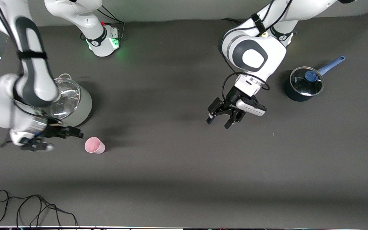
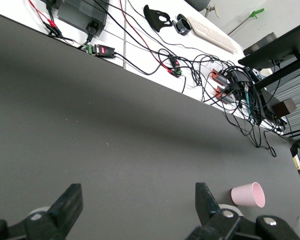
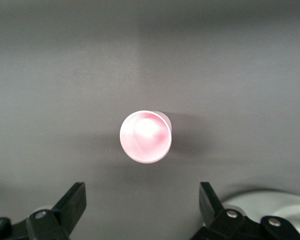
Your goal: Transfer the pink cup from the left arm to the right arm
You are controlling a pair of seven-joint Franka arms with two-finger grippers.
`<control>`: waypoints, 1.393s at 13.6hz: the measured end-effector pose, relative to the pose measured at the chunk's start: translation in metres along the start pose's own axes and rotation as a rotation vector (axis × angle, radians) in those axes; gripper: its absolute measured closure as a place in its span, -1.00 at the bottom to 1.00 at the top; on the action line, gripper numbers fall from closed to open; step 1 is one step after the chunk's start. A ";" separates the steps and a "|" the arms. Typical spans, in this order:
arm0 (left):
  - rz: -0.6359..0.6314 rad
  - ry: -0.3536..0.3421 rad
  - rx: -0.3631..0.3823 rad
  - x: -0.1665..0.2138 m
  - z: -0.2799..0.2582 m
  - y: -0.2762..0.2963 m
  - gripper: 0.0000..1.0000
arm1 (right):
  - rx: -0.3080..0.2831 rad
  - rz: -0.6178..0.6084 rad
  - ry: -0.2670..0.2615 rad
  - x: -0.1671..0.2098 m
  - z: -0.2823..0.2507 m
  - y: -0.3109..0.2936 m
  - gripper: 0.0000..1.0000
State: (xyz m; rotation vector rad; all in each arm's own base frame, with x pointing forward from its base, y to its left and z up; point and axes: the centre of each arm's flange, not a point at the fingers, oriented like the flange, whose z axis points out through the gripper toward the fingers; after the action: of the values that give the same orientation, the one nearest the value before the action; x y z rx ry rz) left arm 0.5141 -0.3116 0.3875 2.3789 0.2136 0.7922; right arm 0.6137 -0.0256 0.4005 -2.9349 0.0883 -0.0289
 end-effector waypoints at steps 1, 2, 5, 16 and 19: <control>0.006 0.002 0.005 0.001 0.000 -0.003 -1.00 | -0.014 -0.015 -0.004 -0.004 -0.029 0.002 -1.00; 0.012 0.002 0.009 0.002 0.001 -0.005 -1.00 | -0.024 -0.030 -0.014 -0.009 -0.056 0.001 -1.00; 0.025 0.014 0.026 0.008 0.002 -0.014 -1.00 | -0.027 -0.039 -0.058 -0.027 -0.134 -0.015 -1.00; -0.139 0.136 0.086 0.065 -0.011 -0.062 -1.00 | -0.165 -0.047 -0.155 -0.051 -0.221 -0.028 -1.00; -0.149 0.143 0.080 0.071 -0.012 -0.067 -1.00 | -0.169 -0.053 -0.163 -0.049 -0.217 -0.031 -1.00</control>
State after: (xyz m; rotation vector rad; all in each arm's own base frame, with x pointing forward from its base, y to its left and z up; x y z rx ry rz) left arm 0.5671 -0.2284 0.3899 2.3491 0.4845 0.8977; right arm 0.5605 -0.0361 0.6184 -3.0935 -0.0123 0.2200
